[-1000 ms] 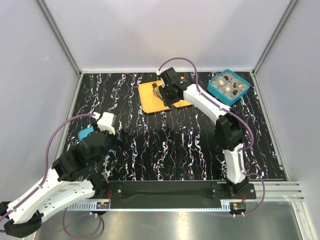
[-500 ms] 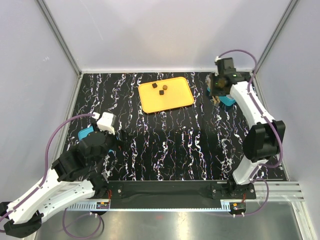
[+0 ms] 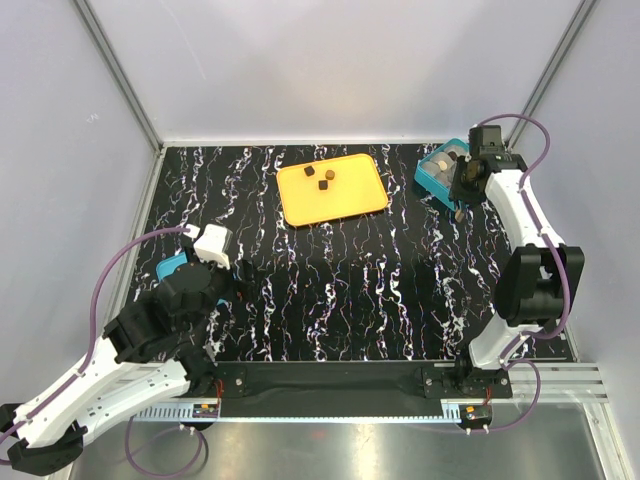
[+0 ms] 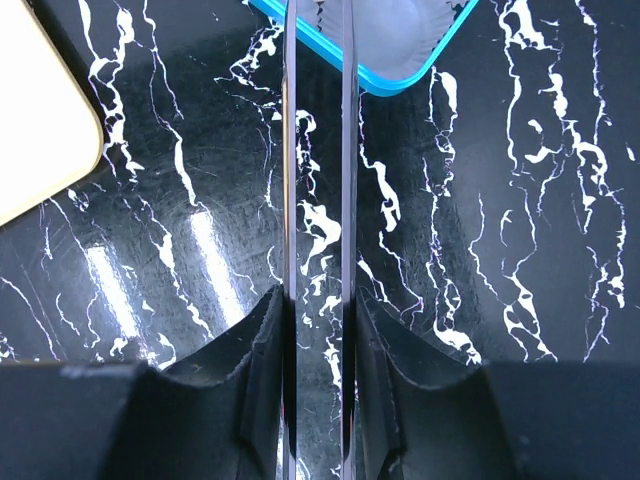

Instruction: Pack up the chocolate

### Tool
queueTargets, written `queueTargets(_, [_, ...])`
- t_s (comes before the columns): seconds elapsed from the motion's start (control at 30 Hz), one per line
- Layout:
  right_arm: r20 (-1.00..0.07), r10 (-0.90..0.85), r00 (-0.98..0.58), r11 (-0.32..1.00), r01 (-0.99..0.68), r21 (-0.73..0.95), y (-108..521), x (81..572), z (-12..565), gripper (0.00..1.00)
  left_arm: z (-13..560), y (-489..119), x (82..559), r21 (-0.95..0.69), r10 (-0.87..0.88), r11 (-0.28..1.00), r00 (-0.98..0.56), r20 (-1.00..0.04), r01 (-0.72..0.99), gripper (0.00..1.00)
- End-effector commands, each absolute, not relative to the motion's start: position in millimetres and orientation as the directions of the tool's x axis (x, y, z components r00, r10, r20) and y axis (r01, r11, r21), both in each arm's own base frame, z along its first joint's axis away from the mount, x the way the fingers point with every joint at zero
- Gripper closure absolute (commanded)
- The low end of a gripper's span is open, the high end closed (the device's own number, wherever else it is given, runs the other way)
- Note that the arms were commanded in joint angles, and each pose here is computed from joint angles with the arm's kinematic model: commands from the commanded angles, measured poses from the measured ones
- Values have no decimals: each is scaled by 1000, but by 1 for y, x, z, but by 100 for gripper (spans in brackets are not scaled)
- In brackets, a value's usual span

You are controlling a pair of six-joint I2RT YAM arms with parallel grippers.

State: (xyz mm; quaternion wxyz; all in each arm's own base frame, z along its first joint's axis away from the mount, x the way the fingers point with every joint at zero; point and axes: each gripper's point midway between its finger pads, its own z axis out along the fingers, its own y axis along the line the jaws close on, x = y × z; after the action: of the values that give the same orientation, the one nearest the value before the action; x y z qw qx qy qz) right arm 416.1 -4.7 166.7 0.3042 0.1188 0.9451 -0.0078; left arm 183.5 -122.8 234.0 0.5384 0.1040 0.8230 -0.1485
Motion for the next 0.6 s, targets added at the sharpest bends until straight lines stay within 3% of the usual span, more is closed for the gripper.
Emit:
queueTargets(0.0, [-638, 253, -727, 963, 255, 92, -14, 422, 186, 70, 246, -127, 188, -157, -28, 931, -366, -930, 328, 1])
queueTargets(0.57, [-611, 290, -737, 956, 245, 158, -9, 430, 164, 66, 244, -127, 189, -152, -23, 933, -370, -929, 325, 1])
